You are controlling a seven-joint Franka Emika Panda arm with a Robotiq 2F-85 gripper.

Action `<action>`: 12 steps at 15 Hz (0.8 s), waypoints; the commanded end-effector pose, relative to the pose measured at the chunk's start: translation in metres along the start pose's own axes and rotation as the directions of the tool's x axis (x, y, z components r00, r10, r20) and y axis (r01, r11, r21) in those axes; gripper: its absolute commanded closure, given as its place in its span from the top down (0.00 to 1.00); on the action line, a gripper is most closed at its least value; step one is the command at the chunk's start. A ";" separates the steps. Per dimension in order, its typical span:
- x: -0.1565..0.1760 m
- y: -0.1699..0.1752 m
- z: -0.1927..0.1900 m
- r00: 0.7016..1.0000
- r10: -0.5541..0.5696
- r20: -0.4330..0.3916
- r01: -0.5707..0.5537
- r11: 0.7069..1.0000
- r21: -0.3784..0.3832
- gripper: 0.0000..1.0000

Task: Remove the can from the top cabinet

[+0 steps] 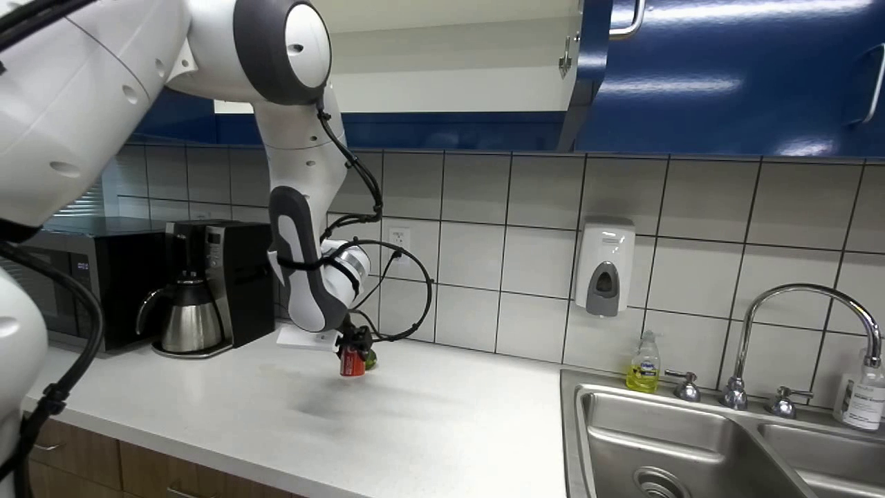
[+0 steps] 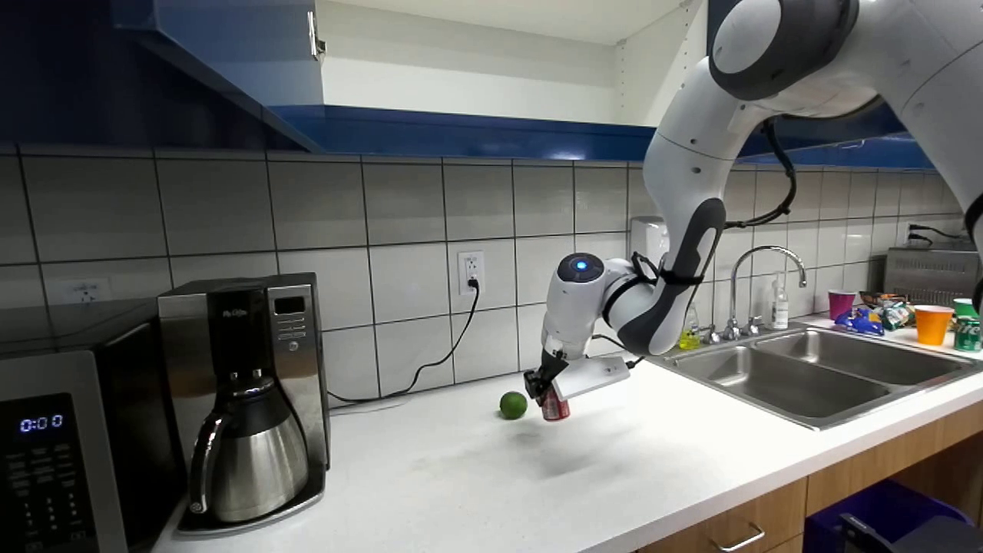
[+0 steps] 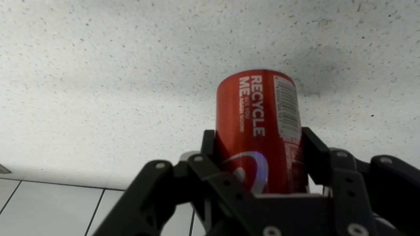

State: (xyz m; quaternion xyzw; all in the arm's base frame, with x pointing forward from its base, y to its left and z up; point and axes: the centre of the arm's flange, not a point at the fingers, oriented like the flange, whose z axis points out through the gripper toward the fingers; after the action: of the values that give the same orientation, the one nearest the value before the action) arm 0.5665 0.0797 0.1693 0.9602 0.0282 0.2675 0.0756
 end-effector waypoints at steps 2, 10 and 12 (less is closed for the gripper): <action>-0.005 -0.002 0.020 0.999 0.016 -0.037 -0.017 1.000 -0.014 0.39; -0.015 -0.004 0.036 0.993 0.059 -0.102 -0.060 0.998 -0.011 0.39; -0.017 -0.004 0.038 0.991 0.064 -0.116 -0.066 0.998 -0.015 0.39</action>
State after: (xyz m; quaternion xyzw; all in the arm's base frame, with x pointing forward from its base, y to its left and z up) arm 0.5738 0.0760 0.1335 0.9514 0.0081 0.2998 0.0698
